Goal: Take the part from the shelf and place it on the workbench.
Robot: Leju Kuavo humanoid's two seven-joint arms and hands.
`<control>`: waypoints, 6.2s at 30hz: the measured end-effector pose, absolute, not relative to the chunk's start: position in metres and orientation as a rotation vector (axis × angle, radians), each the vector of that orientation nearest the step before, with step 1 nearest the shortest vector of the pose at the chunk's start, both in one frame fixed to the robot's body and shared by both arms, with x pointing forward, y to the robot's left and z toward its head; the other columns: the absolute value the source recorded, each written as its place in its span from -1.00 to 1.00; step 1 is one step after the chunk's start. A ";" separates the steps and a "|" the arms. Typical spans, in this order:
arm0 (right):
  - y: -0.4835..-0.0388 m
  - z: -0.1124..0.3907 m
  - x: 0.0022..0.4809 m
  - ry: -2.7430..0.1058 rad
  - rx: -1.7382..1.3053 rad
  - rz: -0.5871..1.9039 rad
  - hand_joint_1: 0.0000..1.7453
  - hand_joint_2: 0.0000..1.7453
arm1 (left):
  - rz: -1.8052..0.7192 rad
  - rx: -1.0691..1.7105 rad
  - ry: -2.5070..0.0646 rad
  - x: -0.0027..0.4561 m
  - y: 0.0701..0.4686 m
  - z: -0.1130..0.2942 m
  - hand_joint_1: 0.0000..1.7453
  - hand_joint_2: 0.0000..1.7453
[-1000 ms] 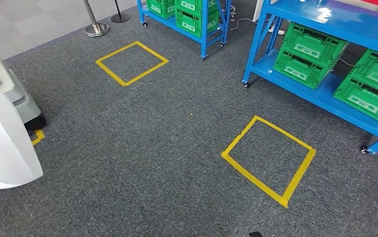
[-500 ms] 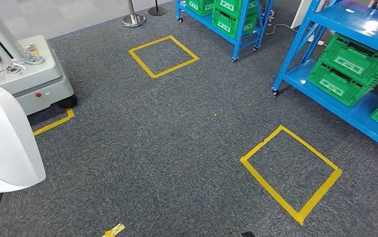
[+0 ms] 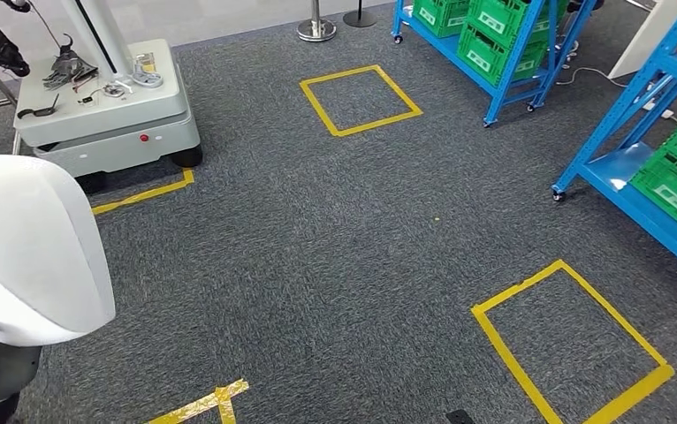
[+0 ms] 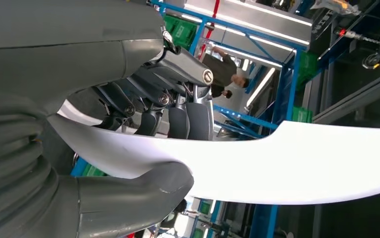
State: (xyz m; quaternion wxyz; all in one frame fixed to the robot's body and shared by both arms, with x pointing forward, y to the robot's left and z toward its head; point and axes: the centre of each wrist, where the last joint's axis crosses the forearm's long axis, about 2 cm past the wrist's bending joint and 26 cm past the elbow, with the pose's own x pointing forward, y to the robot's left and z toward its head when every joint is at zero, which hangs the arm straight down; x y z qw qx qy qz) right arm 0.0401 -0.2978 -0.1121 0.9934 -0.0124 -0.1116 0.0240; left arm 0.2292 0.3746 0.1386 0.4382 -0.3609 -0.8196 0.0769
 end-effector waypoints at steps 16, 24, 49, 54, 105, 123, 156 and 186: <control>-0.318 -0.112 0.038 -0.144 -0.059 0.034 -1.00 -1.00 | 0.230 -0.935 -2.078 0.228 0.360 0.148 1.00 1.00; -0.316 -0.112 0.035 -0.168 -0.034 -0.002 -1.00 -1.00 | 0.247 -0.993 -2.101 0.251 0.375 0.158 1.00 1.00; -0.275 -0.111 0.044 -0.166 0.052 -0.052 -1.00 -1.00 | 0.174 -0.931 -2.035 0.270 0.389 0.168 1.00 1.00; -0.270 -0.112 0.038 -0.172 0.060 -0.049 -1.00 -1.00 | 0.189 -0.932 -2.043 0.267 0.391 0.167 1.00 1.00; -0.258 -0.111 0.038 -0.166 0.084 -0.072 -1.00 -1.00 | 0.180 -0.879 -2.097 0.293 0.417 0.187 1.00 1.00; -0.258 -0.111 0.040 -0.176 0.088 -0.119 -1.00 -1.00 | 0.180 -0.869 -2.098 0.296 0.425 0.195 1.00 1.00; -0.262 -0.111 0.038 -0.143 0.081 -0.177 -1.00 -1.00 | 0.190 -0.876 -2.096 0.289 0.428 0.189 1.00 1.00; -0.260 -0.111 0.039 -0.155 0.083 -0.172 -1.00 -1.00 | 0.178 -0.870 -2.093 0.294 0.428 0.187 1.00 1.00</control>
